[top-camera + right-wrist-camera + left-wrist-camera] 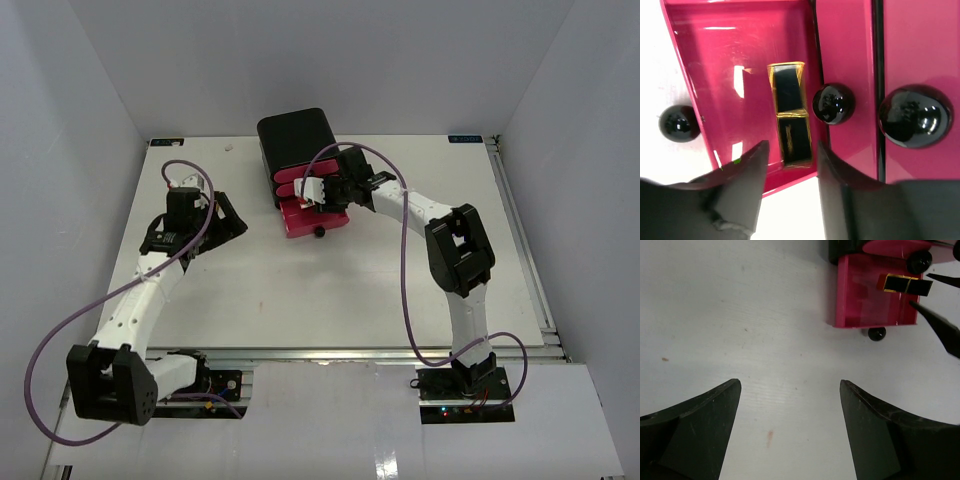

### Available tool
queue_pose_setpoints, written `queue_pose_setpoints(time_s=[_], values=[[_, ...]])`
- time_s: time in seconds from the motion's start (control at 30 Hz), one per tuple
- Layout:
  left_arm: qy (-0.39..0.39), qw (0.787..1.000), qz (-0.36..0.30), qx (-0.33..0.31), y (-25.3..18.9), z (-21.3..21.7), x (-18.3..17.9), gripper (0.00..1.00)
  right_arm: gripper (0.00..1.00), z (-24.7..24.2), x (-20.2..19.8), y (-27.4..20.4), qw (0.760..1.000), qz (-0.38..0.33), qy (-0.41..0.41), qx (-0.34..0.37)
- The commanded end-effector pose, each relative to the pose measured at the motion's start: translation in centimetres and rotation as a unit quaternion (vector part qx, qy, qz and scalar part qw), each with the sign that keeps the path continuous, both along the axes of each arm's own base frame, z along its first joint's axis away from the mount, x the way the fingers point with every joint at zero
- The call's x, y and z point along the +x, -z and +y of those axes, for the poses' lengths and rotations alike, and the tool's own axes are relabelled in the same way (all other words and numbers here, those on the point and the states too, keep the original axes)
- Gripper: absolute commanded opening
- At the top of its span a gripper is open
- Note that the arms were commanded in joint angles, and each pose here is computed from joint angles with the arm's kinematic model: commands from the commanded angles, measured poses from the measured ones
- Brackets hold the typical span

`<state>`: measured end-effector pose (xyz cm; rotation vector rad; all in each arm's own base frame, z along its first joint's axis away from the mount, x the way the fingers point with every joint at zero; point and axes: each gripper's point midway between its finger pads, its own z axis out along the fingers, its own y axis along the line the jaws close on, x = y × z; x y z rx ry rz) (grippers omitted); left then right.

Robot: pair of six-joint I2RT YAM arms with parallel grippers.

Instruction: Organize the makeup

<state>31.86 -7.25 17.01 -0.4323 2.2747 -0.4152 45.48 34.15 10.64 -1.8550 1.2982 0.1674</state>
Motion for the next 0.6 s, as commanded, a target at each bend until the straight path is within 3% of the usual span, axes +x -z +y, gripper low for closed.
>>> queue_pose_setpoints(time_s=[0.0,0.23,0.37,0.47,0.57], values=[[0.017,0.998,-0.049,0.036,-1.8,2.3,4.5,0.90,0.65,0.3,-0.1,-3.4,1.000,-0.011,-0.002,0.024],[0.002,0.999,-0.020,0.049,1.3,5.8,9.7,0.82,0.70,-1.8,-1.9,-8.1,0.994,0.054,0.034,0.088],[0.022,0.997,-0.025,0.074,2.0,6.5,13.2,0.80,0.98,-4.0,-3.8,-12.3,0.974,0.154,0.038,0.162],[0.029,0.994,-0.023,0.098,3.1,7.2,15.6,0.79,0.96,-5.3,-5.7,-14.1,0.956,0.214,0.029,0.199],[0.035,0.992,-0.027,0.115,3.7,7.7,17.8,0.77,0.96,-6.5,-7.5,-13.5,0.954,0.224,0.030,0.196]])
